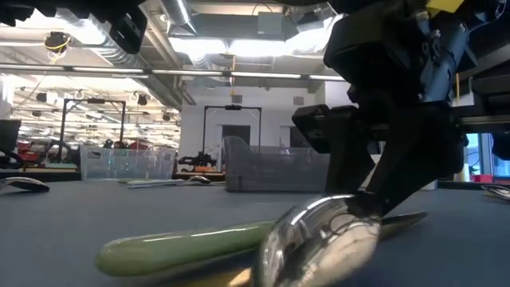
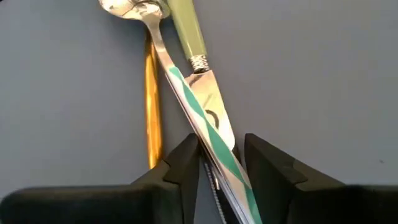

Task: Sort silverware by color (type)
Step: Put the bottom blue spoon into the black bin

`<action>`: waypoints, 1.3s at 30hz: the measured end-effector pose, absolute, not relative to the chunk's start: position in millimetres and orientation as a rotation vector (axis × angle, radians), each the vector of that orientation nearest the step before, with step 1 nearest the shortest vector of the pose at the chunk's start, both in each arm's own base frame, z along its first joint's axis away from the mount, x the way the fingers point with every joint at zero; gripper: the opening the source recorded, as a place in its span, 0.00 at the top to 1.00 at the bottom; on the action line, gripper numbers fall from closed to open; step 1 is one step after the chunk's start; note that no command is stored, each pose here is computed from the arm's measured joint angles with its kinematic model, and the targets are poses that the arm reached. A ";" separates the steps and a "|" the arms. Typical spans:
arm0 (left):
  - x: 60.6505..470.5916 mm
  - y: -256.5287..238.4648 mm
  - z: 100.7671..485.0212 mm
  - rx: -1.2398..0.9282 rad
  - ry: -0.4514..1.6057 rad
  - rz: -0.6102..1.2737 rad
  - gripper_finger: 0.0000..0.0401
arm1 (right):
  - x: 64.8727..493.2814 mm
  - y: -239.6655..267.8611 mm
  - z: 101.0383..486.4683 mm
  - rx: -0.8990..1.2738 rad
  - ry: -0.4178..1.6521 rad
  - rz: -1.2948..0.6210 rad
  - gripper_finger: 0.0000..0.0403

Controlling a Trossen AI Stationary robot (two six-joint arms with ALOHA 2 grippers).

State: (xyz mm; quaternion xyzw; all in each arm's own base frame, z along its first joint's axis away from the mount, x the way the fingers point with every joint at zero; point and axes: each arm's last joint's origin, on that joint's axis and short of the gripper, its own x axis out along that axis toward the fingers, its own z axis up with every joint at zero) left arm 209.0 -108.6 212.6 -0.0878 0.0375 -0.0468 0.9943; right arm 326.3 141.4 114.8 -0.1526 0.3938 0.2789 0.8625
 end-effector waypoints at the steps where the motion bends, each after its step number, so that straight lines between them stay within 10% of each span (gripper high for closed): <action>1: 209.0 -108.6 212.9 -0.176 0.073 -0.094 0.99 | 326.3 141.4 114.8 -0.320 0.827 0.585 0.74; 11: 209.1 -108.5 212.8 -0.175 0.073 -0.093 0.99 | 325.5 141.2 117.3 -0.321 0.825 0.585 0.96; 39: 209.3 -108.2 216.3 -0.185 0.038 -0.086 0.99 | 296.5 114.0 202.3 -0.283 0.774 0.414 0.98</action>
